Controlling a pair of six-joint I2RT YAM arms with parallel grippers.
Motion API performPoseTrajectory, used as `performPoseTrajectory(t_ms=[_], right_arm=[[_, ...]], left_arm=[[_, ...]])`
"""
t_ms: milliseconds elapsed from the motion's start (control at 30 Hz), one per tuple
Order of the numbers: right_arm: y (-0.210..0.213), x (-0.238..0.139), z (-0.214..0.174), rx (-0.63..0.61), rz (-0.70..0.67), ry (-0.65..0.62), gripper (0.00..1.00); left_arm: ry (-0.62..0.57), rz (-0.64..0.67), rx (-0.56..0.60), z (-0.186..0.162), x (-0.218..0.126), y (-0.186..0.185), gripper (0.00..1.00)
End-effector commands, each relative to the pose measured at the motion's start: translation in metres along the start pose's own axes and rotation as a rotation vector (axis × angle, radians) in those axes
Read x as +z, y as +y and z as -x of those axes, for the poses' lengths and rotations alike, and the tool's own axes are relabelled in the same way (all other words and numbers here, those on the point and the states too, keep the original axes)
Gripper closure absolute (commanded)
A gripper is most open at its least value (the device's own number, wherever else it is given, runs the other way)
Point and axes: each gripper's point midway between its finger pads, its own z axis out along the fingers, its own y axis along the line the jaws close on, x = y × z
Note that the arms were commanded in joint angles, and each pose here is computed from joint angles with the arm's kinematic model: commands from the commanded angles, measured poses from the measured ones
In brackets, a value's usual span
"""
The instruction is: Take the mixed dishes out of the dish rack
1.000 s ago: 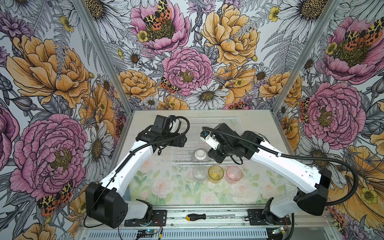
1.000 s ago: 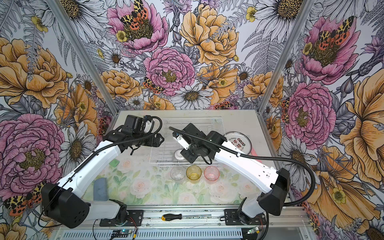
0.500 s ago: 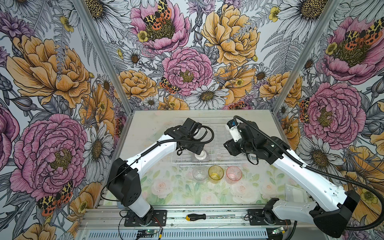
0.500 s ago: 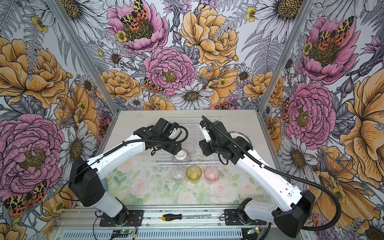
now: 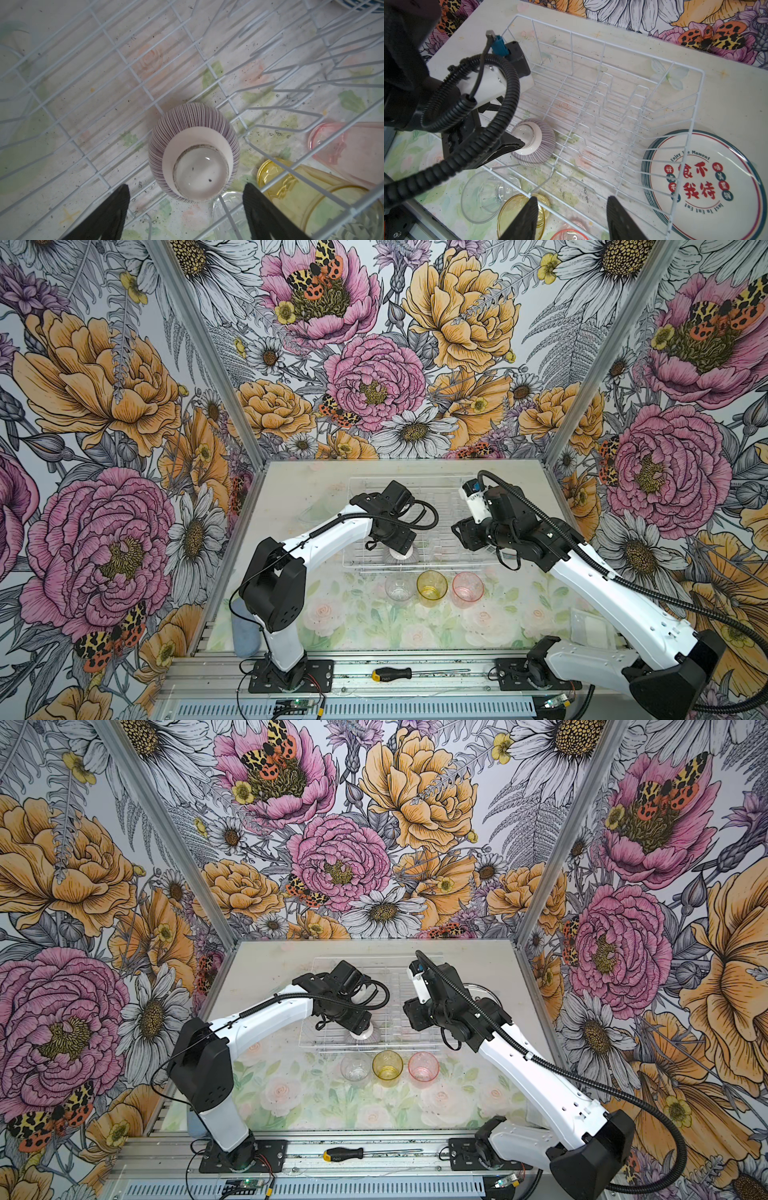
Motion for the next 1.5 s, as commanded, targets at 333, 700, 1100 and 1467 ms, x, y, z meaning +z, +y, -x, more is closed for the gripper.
performPoseTrajectory(t_ms=[333,700,1100,1467], right_arm=[[-0.003,-0.006,0.008,0.037,0.029,-0.062,0.45],[-0.005,-0.005,0.006,0.047,0.041,-0.062,0.45],[-0.007,-0.006,0.004,0.056,0.044,-0.072,0.44],[-0.01,-0.006,0.003,0.065,0.042,-0.076,0.44]], left_arm=[[0.088,0.018,0.047,-0.005,0.018,-0.007,0.17],[0.1,0.036,0.056,-0.003,0.021,-0.006,0.21],[0.114,0.03,0.059,-0.004,0.024,-0.008,0.29],[0.127,0.027,0.062,-0.005,0.026,-0.008,0.33]])
